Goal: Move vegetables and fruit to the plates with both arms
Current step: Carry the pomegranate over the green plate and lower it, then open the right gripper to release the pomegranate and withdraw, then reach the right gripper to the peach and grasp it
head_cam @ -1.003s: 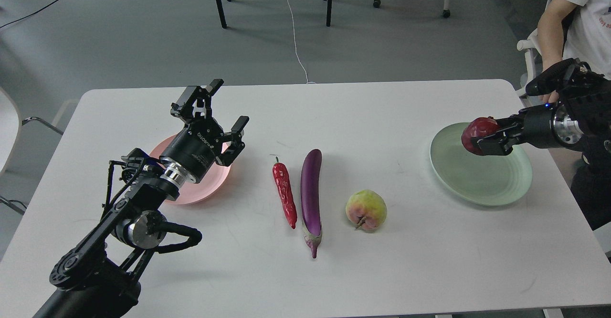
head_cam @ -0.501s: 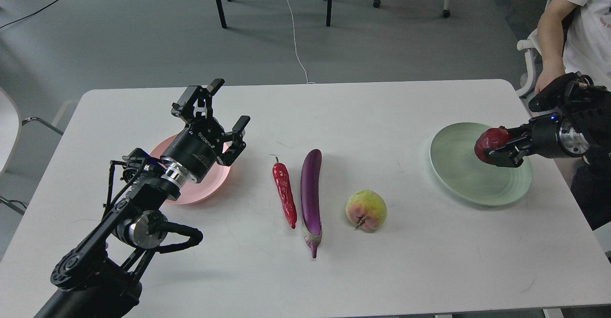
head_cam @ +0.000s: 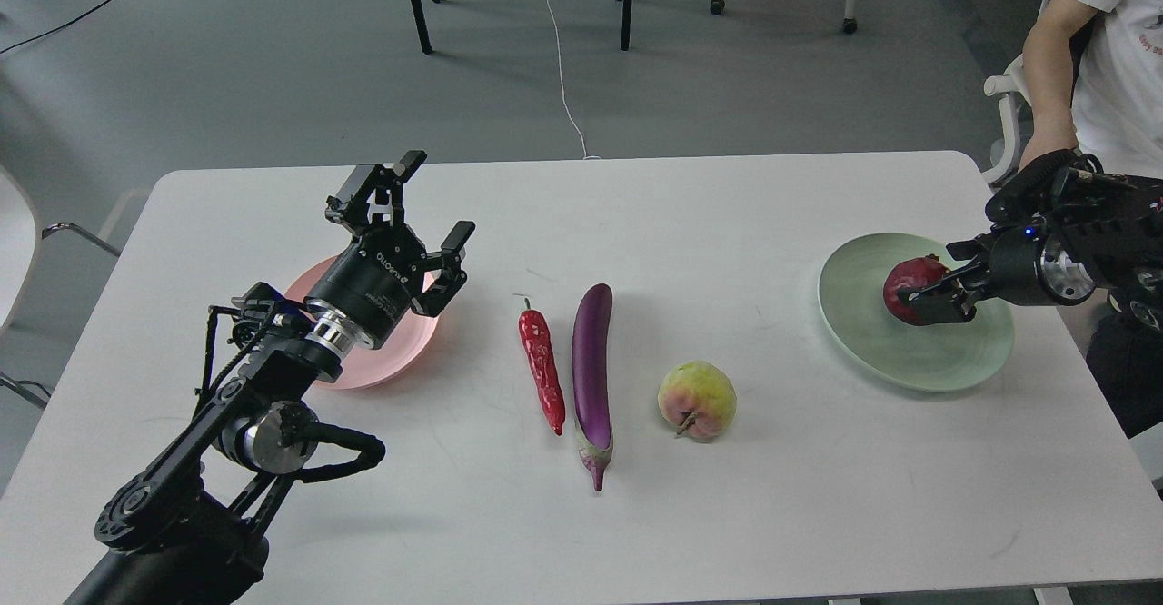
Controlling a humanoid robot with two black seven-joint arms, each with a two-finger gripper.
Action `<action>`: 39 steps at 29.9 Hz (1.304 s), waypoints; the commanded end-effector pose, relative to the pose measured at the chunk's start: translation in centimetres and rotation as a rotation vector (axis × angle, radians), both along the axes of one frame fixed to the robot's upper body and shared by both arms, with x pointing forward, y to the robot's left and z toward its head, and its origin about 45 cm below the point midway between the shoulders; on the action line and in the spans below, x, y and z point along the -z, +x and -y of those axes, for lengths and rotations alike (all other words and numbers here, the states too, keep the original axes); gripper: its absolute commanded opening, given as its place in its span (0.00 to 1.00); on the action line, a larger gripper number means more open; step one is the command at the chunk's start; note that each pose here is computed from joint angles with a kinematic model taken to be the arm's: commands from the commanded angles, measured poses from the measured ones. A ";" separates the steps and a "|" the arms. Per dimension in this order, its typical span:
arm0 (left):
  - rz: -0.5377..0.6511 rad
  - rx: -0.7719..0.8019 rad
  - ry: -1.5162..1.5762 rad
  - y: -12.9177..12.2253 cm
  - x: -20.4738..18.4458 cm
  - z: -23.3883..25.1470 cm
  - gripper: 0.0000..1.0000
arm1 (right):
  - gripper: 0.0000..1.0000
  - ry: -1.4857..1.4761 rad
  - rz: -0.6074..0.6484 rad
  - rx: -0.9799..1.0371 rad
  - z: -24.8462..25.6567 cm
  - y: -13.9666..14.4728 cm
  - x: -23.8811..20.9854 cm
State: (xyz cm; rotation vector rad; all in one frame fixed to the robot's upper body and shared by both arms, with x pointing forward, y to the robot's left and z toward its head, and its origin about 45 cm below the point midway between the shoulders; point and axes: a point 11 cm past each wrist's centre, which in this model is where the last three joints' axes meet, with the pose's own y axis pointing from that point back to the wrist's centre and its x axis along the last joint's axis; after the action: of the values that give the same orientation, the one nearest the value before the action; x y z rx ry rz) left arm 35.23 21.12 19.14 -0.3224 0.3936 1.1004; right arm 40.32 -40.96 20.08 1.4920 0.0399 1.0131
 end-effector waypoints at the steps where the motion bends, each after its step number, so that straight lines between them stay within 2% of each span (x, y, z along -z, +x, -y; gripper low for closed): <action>1: 0.003 0.000 -0.002 0.0 -0.1 0.1 0.98 | 0.97 0.041 0.019 0.004 -0.6 0.2 -0.6; 4: 0.003 0.002 -0.003 0.0 -0.1 0.1 0.98 | 0.97 0.106 0.046 0.004 -1.4 0.2 -2.1; 7: 0.001 0.003 -0.001 -0.1 0.0 0.1 0.98 | 0.97 0.212 0.061 -0.031 -4.2 0.0 -4.0; 13: -0.008 0.000 0.000 -0.4 0.3 -0.1 0.98 | 0.97 0.427 -0.023 -0.081 -10.0 -2.9 -4.8; 16: -0.005 0.000 -0.002 -0.6 0.2 -0.1 0.98 | 0.97 0.483 -0.086 -0.113 -12.5 -4.3 -4.3; 27: -0.007 -0.001 0.006 -0.7 0.3 -0.4 0.98 | 0.97 0.401 -0.288 -0.281 -20.9 -5.1 0.1; 34: -0.008 -0.002 0.009 -0.7 0.3 -0.5 0.98 | 0.96 0.294 -0.308 -0.370 -23.6 -4.7 2.4; 39: -0.013 -0.004 0.013 -0.8 0.5 -0.7 0.98 | 0.96 0.279 -0.320 -0.379 -23.7 -5.0 2.8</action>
State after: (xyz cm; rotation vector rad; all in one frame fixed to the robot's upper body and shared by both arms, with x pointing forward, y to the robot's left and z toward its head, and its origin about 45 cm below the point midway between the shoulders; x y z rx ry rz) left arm 34.49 21.75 18.77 -0.3073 0.3947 1.1074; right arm 35.45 -17.32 17.46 1.9470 0.4259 1.1003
